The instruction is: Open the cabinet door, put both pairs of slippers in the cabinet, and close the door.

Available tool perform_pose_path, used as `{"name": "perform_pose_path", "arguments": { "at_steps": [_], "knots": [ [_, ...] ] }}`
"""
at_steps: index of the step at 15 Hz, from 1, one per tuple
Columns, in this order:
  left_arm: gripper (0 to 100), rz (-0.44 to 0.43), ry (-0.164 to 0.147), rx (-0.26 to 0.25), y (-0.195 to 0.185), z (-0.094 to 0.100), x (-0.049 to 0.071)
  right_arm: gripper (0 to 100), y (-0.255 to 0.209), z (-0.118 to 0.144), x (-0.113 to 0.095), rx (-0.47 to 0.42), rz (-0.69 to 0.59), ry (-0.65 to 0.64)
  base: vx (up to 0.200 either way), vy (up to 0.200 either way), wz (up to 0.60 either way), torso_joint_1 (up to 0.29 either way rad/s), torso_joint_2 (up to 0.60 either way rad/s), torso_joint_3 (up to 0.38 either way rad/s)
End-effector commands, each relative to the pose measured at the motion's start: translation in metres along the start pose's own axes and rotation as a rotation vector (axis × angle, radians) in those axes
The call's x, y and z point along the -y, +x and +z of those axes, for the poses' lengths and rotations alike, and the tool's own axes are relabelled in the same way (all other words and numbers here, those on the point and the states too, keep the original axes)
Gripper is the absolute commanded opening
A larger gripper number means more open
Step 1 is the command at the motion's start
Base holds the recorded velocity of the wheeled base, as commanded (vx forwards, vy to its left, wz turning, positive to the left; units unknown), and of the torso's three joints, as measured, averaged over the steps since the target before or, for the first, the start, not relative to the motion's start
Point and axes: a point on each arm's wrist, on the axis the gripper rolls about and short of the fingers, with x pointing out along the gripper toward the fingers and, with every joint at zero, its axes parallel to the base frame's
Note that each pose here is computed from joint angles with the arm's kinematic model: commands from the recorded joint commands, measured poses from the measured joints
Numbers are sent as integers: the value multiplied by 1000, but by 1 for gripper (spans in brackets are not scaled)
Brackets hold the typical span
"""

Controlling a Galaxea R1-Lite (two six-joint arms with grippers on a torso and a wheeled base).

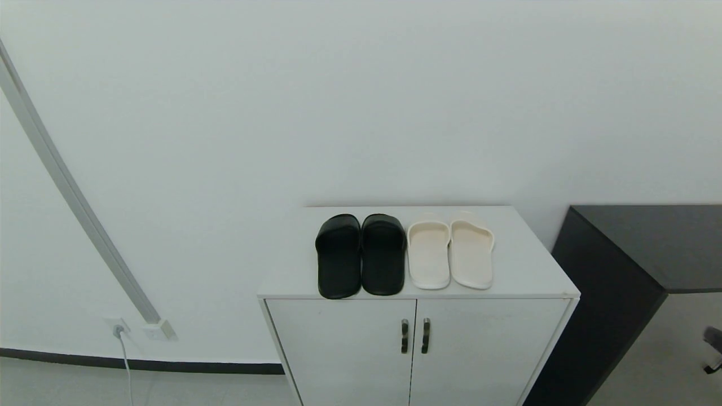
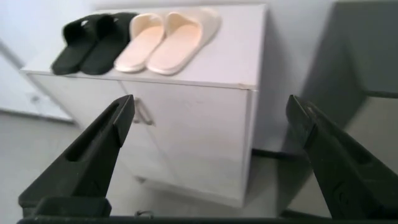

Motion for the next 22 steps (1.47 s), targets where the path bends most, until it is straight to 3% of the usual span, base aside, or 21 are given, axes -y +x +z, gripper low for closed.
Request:
{"name": "perform_pose_path", "arguments": {
  "at_steps": [1, 4, 9, 16, 22],
  "knots": [
    [0, 1, -1, -1, 0, 0, 0, 100, 66, 26, -24, -130, 116, 32, 0, 0, 0, 0, 0, 0],
    [0, 1, 0, -1, 0, 0, 0, 100, 105, 50, -59, -142, 133, 51, 0, 0, 0, 0, 0, 0],
    [0, 1, -1, -1, 0, 0, 0, 100, 177, 56, -105, -180, 54, 66, 0, 0, 0, 0, 0, 0],
    [0, 1, 0, -1, 0, 0, 0, 100, 260, 40, -137, -116, -167, 77, 0, 0, 0, 0, 0, 0],
    [0, 1, 0, -1, 0, 0, 0, 100, 317, 22, -152, -61, -278, 71, 0, 0, 0, 0, 0, 0]
  ]
}}
